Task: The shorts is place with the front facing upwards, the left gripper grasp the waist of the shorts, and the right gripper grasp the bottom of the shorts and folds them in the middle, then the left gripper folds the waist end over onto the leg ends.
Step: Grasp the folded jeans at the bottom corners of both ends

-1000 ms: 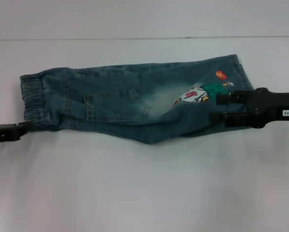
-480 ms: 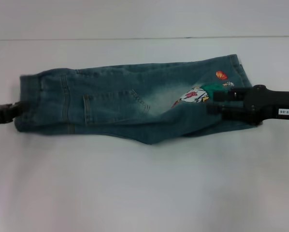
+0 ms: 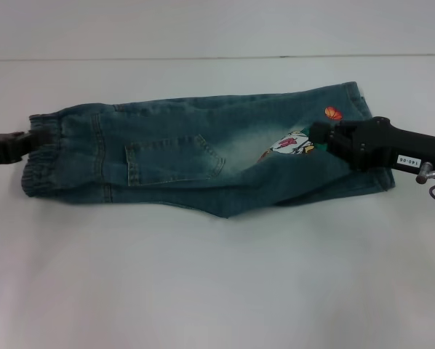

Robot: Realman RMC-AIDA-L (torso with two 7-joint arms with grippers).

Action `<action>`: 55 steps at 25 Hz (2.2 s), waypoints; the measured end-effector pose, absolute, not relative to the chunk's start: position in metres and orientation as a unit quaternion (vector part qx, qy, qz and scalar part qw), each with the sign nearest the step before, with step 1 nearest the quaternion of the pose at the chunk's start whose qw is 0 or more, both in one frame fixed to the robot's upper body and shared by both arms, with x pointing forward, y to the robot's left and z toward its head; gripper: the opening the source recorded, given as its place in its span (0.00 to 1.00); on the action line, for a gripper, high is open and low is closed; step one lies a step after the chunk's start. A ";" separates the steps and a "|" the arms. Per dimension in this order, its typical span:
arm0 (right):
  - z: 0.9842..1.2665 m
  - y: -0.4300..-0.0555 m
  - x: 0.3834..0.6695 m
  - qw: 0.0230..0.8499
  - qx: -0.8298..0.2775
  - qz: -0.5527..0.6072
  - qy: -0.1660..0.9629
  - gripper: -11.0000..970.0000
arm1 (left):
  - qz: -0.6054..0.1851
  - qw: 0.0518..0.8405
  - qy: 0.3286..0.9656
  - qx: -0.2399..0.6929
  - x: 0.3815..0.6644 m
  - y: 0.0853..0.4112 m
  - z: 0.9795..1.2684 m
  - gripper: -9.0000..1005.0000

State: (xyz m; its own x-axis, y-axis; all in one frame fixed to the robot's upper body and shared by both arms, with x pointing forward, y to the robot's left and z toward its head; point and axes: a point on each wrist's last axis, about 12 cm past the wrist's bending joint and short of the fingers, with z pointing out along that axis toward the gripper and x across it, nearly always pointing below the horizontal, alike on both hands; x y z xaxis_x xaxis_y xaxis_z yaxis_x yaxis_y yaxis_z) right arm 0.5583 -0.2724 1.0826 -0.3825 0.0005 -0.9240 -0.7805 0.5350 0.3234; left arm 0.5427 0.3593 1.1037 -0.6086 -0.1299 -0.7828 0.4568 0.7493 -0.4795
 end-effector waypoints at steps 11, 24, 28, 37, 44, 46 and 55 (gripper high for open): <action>1.086 -0.276 0.559 0.482 -0.277 0.400 0.729 0.02 | -0.317 0.385 0.865 0.057 0.533 0.385 1.098 0.28; 1.090 -0.270 0.566 0.483 -0.291 0.397 0.724 0.01 | -0.247 0.375 0.891 0.062 0.536 0.388 1.075 0.60; 1.090 -0.270 0.567 0.483 -0.290 0.396 0.725 0.01 | -0.225 0.365 0.899 0.088 0.542 0.380 1.067 0.70; 1.090 -0.267 0.569 0.483 -0.289 0.395 0.726 0.01 | -0.204 0.350 0.903 0.143 0.553 0.360 1.061 0.72; 1.089 -0.268 0.569 0.483 -0.284 0.395 0.728 0.01 | -0.195 0.358 0.900 0.154 0.553 0.355 1.060 0.48; 1.089 -0.268 0.569 0.483 -0.284 0.394 0.728 0.01 | -0.195 0.358 0.900 0.156 0.554 0.355 1.060 0.44; 1.089 -0.267 0.571 0.484 -0.282 0.390 0.731 0.01 | -0.200 0.358 0.897 0.167 0.553 0.355 1.063 0.23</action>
State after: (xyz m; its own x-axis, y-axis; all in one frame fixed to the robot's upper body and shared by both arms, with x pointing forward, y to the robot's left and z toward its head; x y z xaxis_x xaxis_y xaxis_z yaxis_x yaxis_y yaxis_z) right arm 0.5708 -0.2670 1.0888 -0.3725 -0.0351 -0.9274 -0.7902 0.5360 0.2971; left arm 0.5530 0.3545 1.0627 -0.6884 0.1559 -0.7084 0.4426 0.8640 -0.2399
